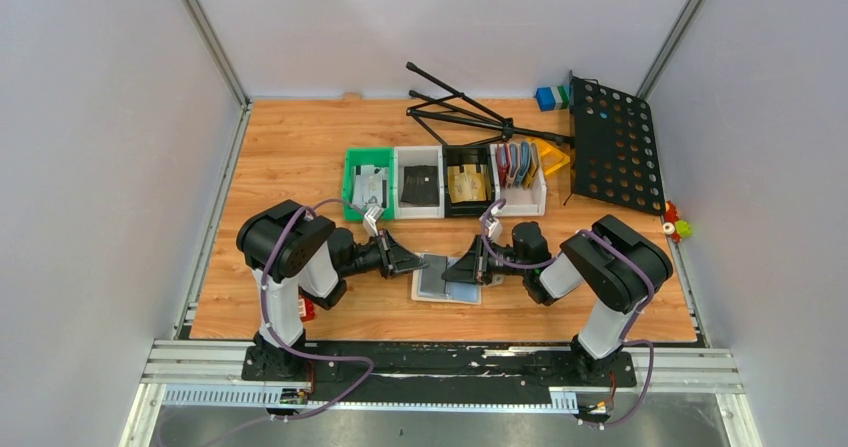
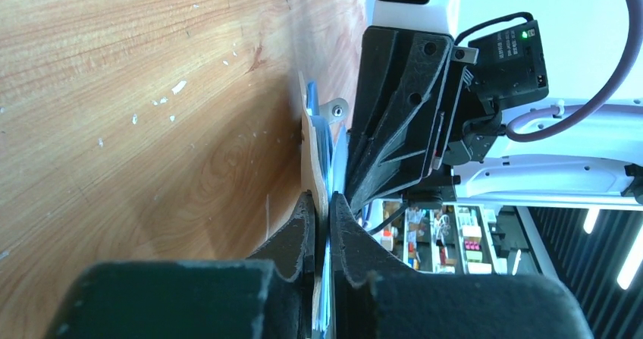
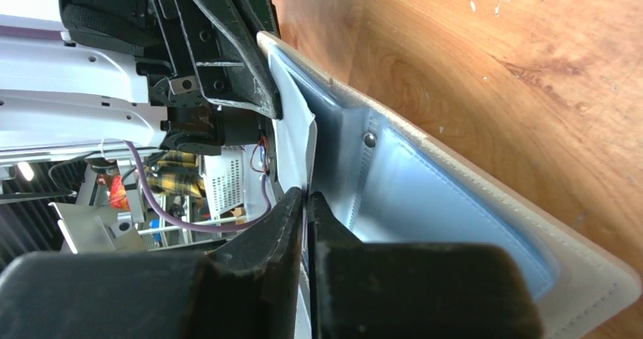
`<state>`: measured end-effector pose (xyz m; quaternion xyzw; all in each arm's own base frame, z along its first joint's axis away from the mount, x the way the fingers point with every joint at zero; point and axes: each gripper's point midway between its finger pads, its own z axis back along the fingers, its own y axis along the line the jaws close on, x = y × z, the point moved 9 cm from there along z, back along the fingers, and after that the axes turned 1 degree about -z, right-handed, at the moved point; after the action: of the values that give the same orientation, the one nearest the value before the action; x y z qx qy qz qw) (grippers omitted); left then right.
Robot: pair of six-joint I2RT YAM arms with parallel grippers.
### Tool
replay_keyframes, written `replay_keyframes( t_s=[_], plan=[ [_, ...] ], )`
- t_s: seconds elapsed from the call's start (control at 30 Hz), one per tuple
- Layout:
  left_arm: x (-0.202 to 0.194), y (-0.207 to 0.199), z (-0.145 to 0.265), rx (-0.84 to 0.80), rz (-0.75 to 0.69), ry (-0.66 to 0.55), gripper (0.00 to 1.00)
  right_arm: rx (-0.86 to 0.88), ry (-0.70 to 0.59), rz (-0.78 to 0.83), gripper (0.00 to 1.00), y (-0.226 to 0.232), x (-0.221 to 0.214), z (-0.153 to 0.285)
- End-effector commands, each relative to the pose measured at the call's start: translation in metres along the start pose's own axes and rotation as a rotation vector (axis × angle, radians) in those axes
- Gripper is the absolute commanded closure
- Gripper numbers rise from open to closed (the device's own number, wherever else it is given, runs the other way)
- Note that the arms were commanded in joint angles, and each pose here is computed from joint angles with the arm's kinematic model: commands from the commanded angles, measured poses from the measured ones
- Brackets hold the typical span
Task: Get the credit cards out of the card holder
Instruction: Remove the credit card from the card holder.
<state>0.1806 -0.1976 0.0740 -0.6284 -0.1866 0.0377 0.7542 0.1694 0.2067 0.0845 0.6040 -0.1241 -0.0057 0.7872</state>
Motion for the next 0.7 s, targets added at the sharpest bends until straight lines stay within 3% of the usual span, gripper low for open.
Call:
replay_keyframes(
  t_s=[0.0, 0.1, 0.3, 0.43, 0.67],
  plan=[
    [0.006, -0.012, -0.002, -0.087, -0.091, -0.015, 0.95, 0.059, -0.013, 0.072, 0.84, 0.009, 0.009, -0.003],
    [0.006, -0.015, -0.001, -0.097, -0.093, -0.005, 0.82, 0.083, -0.019, 0.082, 0.75, 0.013, 0.008, -0.002],
    [0.006, -0.017, -0.001, -0.103, -0.093, -0.005, 0.80, 0.120, 0.002, 0.101, 0.75, 0.022, 0.009, -0.005],
    [0.005, -0.017, -0.002, -0.104, -0.093, -0.003, 0.81, 0.135, 0.000, 0.111, 0.77, 0.027, 0.010, -0.006],
    [0.003, -0.022, -0.006, -0.118, -0.093, 0.002, 0.90, 0.157, 0.008, 0.122, 0.77, 0.036, 0.011, -0.008]
  ],
)
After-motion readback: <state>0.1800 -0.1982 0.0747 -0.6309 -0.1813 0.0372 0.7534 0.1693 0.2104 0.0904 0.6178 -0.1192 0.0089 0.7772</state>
